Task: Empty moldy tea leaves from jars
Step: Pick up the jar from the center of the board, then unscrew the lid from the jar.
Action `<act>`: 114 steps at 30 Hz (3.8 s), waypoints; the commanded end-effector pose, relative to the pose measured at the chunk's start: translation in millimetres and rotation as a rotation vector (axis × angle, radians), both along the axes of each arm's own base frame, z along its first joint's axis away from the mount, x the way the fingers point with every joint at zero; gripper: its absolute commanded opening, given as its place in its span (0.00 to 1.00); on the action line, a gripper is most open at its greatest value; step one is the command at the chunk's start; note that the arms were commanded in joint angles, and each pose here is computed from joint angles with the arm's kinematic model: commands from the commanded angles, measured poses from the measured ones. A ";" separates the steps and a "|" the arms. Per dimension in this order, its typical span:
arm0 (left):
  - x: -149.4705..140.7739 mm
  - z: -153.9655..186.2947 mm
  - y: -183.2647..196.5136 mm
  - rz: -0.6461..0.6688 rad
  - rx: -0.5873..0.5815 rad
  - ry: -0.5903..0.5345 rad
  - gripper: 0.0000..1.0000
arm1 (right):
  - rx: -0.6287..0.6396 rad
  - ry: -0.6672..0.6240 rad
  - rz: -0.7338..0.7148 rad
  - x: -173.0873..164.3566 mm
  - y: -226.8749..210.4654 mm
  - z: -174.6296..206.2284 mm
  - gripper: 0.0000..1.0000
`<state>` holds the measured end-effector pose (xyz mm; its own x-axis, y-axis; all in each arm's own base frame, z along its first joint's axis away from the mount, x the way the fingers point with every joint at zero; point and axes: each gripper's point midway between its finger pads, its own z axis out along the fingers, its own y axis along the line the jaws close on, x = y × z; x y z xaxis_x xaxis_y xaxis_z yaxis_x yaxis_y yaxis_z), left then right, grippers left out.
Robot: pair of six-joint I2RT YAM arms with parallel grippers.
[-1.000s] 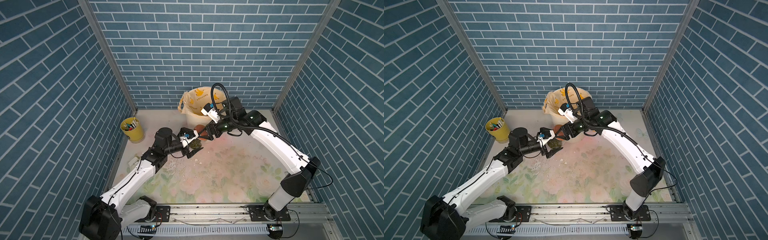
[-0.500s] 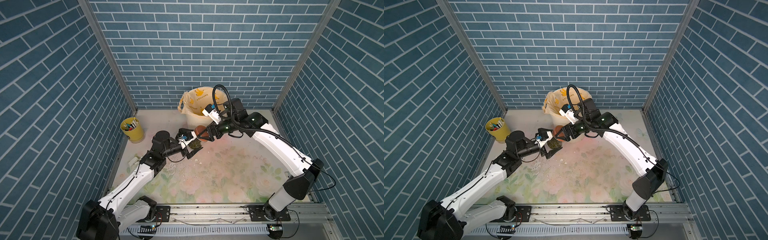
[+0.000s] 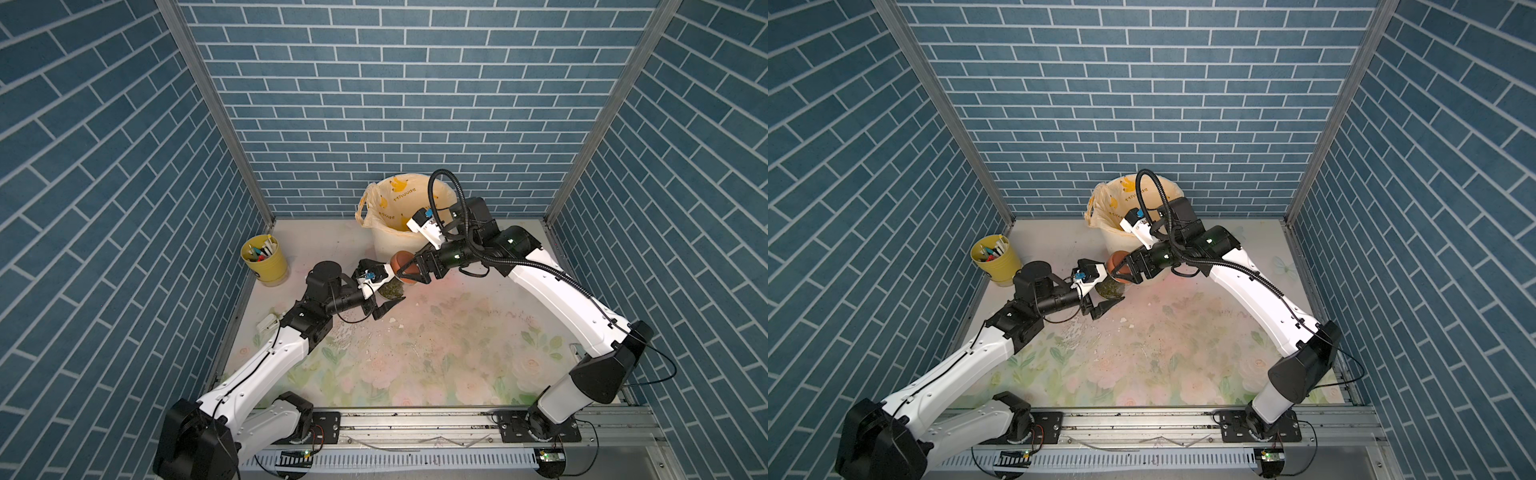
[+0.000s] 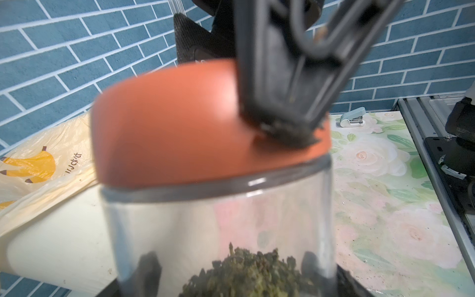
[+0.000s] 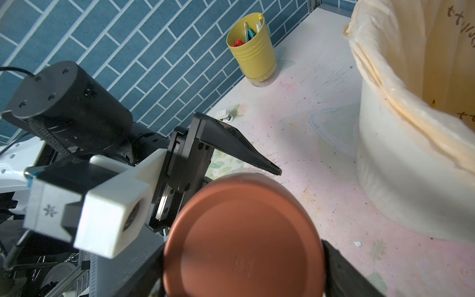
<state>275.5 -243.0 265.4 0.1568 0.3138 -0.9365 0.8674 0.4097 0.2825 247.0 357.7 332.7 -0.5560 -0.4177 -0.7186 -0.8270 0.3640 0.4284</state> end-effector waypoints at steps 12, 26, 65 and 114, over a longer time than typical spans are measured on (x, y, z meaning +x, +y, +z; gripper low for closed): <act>3.7 12.7 -1.8 0.006 -0.017 -0.009 0.52 | 0.081 -0.023 0.042 -15.5 -1.8 23.5 0.00; -15.3 14.2 -6.7 -0.105 0.014 -0.001 0.00 | -0.047 -0.129 0.074 -15.1 -18.2 -9.0 0.00; -16.4 13.0 1.8 -0.121 0.048 0.009 0.00 | -0.011 -0.156 0.187 -32.9 -17.8 -2.8 0.99; -11.1 14.6 10.1 -0.045 0.053 -0.054 0.00 | 0.021 0.142 -0.018 -7.1 -10.8 -15.5 0.99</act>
<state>266.2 -229.9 250.8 0.1220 0.4116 -0.9032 0.8906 0.3563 0.2826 241.9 338.9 310.9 -0.6465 -0.4125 -0.6418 -0.7606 0.4143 0.4999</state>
